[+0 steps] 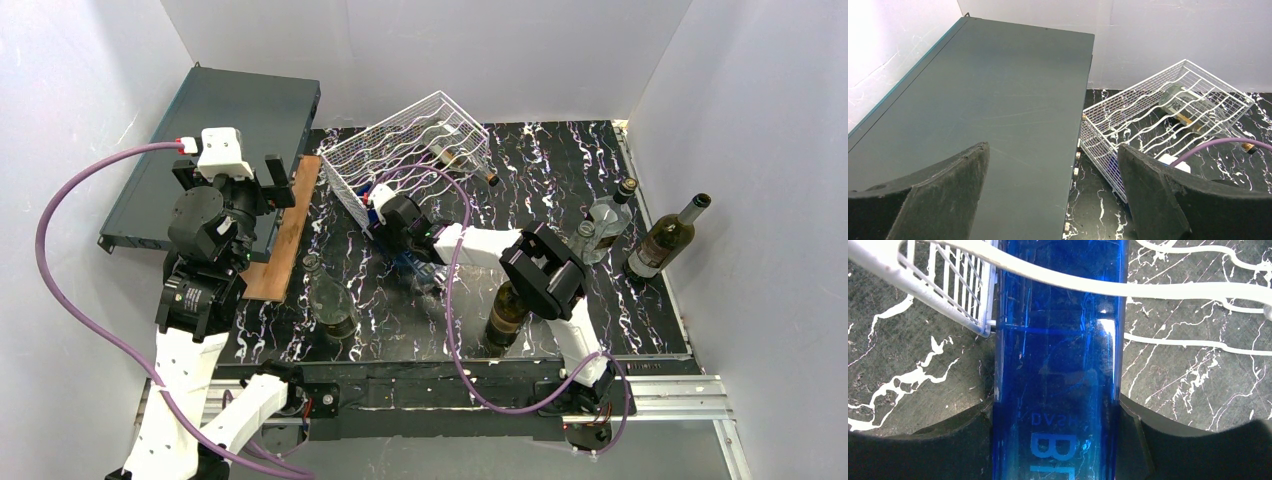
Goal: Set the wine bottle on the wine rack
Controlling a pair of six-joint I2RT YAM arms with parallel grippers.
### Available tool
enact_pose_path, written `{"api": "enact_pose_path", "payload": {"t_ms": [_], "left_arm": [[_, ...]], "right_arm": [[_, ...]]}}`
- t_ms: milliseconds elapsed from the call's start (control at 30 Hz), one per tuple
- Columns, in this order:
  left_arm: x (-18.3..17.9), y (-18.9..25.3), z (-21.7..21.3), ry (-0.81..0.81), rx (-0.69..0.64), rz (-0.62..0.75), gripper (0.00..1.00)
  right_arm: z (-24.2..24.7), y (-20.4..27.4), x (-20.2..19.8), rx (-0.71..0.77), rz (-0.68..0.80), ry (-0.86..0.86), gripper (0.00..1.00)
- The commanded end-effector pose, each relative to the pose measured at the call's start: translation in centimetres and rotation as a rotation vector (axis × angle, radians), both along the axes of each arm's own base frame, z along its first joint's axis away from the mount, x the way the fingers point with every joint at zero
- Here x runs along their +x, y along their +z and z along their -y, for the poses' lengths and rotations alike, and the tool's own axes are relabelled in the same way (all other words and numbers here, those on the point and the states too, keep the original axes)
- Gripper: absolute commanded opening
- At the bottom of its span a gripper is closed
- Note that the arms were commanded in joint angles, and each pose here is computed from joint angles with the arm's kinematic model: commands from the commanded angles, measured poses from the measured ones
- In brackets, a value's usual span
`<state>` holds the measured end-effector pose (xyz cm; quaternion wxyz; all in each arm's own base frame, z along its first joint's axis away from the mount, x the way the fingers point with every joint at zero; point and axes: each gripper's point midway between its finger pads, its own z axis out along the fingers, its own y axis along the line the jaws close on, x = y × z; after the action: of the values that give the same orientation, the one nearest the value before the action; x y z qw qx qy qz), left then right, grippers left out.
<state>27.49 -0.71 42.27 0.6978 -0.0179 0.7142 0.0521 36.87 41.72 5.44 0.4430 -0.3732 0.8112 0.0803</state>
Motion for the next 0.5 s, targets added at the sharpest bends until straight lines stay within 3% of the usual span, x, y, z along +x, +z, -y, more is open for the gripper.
{"api": "enact_pose_path", "payload": {"t_ms": [0, 100, 467], "left_arm": [[-0.1, 0.1, -0.2, 0.010, 0.002, 0.013, 0.99], [-0.1, 0.0, -0.2, 0.009, 0.002, 0.011, 0.99], [-0.1, 0.0, -0.1, 0.007, 0.002, 0.012, 0.99]], "right_arm": [[-2.9, 5.5, 1.7, 0.138, 0.091, 0.013, 0.74], [-2.8, 5.5, 1.5, 0.132, 0.076, 0.014, 0.97], [1.1, 5.7, -1.1, 0.026, -0.053, -0.053, 0.98]]}}
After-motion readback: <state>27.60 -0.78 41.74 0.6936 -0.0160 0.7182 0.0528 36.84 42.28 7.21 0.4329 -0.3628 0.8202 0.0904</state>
